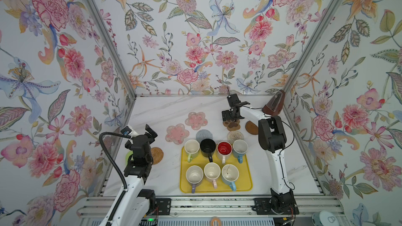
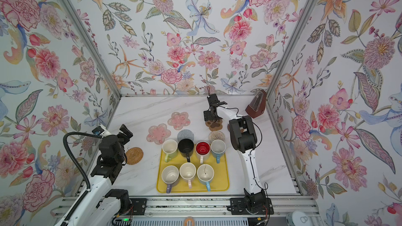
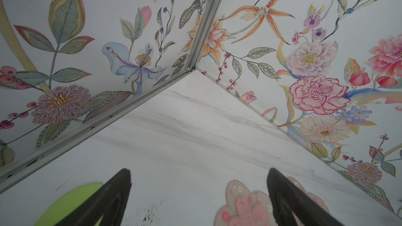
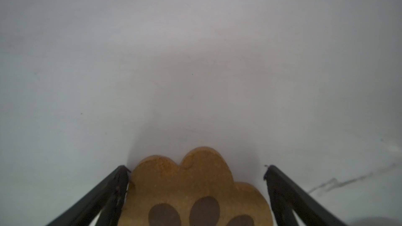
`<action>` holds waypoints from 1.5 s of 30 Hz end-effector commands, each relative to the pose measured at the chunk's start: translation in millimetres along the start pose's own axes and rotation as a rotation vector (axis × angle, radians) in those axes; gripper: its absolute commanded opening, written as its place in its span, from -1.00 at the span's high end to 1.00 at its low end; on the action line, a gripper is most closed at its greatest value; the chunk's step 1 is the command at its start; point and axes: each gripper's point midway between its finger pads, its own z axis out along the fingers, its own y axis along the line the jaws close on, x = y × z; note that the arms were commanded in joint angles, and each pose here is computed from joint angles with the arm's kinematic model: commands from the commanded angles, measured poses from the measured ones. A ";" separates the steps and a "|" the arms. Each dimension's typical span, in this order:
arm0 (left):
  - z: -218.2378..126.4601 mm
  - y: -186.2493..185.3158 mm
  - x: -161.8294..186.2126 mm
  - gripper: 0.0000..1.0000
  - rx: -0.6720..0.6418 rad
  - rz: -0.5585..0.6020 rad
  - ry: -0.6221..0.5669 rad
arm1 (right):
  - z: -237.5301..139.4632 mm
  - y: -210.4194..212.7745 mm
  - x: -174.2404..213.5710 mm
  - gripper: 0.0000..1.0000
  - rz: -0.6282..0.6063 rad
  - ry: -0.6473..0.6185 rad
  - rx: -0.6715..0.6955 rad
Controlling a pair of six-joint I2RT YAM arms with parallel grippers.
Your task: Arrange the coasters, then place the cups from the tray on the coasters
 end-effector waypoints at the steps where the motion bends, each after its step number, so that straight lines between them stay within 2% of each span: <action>1: 1.7 4.4 2.1 -0.98 -0.013 -0.009 0.002 | -3.1 -9.2 16.2 -0.99 0.012 0.049 0.019; 10: 2.0 4.2 4.0 -0.98 -0.009 -0.008 0.009 | -5.2 -21.6 21.0 -0.99 0.031 0.052 0.035; 22: 6.3 -6.2 9.6 -0.98 0.025 0.021 0.061 | -37.2 -26.4 -3.8 -0.98 0.077 -0.030 -0.006; 30: 11.4 -23.2 11.5 -0.98 0.084 0.089 0.108 | -102.2 -33.7 -16.3 -0.98 0.163 -0.170 -0.074; 34: 15.2 -31.5 15.3 -0.98 0.108 0.120 0.146 | -130.8 -42.0 8.9 -0.99 0.245 -0.216 -0.116; 38: 20.1 -38.6 12.8 -0.97 0.117 0.134 0.161 | -147.2 -53.0 52.6 -0.98 0.343 -0.225 -0.168; 41: 24.9 -45.2 8.1 -0.97 0.119 0.136 0.165 | -150.0 -50.8 81.5 -0.94 0.401 -0.204 -0.240; 45: 31.1 -53.8 3.4 -0.97 0.125 0.118 0.172 | -136.4 -46.6 114.7 -0.79 0.412 -0.136 -0.248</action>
